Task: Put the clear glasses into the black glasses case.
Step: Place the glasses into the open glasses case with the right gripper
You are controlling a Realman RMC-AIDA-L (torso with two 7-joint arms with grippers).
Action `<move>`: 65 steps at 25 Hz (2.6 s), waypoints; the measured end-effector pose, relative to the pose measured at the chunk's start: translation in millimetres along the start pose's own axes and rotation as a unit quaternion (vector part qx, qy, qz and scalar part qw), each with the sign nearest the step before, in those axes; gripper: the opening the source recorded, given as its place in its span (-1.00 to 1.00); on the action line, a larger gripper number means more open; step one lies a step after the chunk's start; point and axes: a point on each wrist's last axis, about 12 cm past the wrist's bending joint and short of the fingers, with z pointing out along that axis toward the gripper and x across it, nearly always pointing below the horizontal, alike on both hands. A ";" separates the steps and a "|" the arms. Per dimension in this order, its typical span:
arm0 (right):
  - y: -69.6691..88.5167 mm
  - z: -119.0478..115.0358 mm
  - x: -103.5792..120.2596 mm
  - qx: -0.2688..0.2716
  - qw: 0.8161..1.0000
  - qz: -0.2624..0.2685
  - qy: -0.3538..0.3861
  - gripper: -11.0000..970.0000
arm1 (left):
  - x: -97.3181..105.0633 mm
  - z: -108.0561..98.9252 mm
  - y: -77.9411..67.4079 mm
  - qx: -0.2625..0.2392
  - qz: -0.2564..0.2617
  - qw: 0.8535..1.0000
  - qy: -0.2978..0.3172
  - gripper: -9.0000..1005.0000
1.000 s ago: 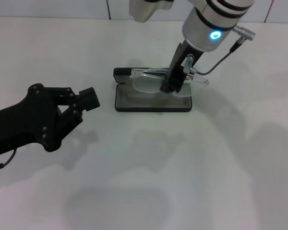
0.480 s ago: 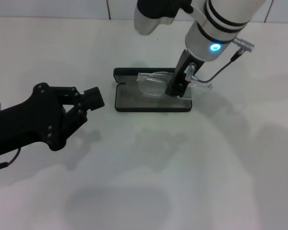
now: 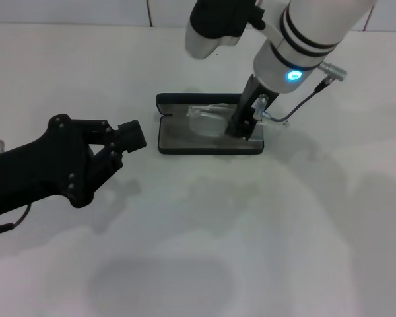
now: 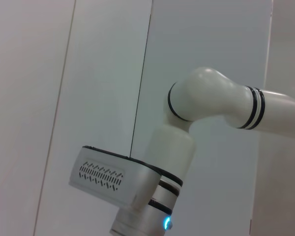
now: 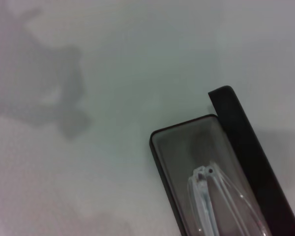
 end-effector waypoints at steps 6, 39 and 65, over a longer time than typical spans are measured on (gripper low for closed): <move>2.1 3.3 -2.3 0.005 1.000 -0.007 -0.011 -0.76 | 0.6 0.8 0.0 0.002 0.000 1.000 0.003 -0.86; 8.2 18.1 -0.2 0.013 0.999 -0.016 -0.028 -0.76 | -5.1 -22.1 7.4 -0.014 0.000 0.996 0.088 -0.86; 8.8 19.9 -0.9 0.019 0.999 -0.022 -0.034 -0.76 | -4.8 -16.4 9.7 -0.010 0.002 0.996 0.089 -0.86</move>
